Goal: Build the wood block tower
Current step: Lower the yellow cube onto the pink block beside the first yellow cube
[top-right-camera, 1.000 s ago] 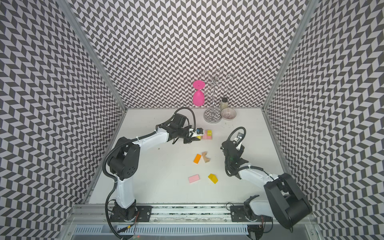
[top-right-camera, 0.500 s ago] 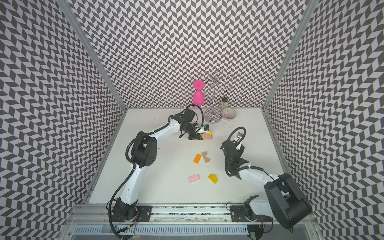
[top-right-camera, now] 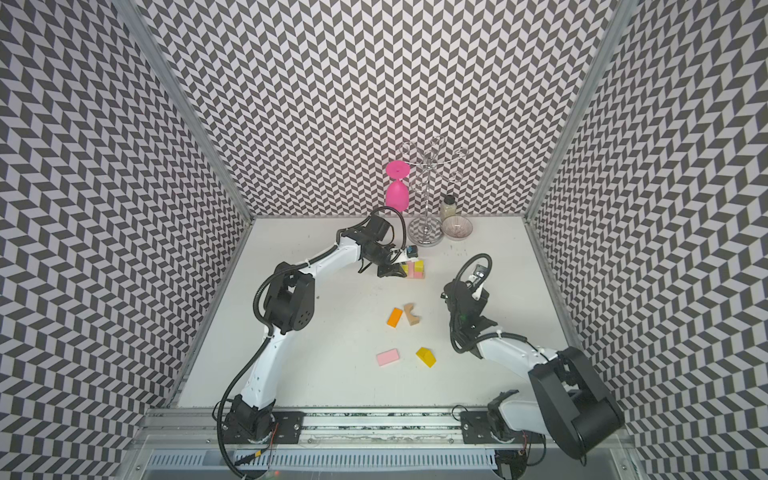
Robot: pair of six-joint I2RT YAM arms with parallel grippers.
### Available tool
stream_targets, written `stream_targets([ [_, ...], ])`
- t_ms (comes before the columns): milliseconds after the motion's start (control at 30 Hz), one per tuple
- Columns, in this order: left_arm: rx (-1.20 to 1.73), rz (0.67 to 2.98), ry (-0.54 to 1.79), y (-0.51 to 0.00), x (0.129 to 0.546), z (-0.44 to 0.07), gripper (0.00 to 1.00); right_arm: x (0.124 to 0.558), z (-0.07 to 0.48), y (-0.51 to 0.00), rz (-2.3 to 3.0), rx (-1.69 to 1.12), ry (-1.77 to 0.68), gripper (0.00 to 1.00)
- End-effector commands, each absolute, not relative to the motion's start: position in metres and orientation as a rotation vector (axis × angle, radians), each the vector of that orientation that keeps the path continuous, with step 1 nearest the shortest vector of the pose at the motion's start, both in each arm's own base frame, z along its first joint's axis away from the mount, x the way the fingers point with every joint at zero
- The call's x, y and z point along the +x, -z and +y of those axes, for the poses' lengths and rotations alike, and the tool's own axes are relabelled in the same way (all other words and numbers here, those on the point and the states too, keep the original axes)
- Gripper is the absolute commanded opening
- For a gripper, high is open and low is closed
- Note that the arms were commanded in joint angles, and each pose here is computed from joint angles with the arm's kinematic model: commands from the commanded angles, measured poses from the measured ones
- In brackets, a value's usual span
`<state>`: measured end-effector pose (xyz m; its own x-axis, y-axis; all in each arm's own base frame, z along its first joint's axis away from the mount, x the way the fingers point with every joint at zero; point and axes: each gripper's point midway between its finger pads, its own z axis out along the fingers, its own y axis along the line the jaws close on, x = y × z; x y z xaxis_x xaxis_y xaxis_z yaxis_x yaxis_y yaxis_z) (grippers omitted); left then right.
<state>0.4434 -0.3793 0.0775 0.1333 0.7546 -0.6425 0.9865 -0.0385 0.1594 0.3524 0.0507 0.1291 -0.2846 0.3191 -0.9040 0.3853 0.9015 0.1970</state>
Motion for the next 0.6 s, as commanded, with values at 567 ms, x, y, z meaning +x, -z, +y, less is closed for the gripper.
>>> stream_targets([
  [567,1.837,1.599,0.532,-0.078,0.465,-0.395,0.02,0.353,0.053,-0.143,1.836,0.524,0.034,0.66],
])
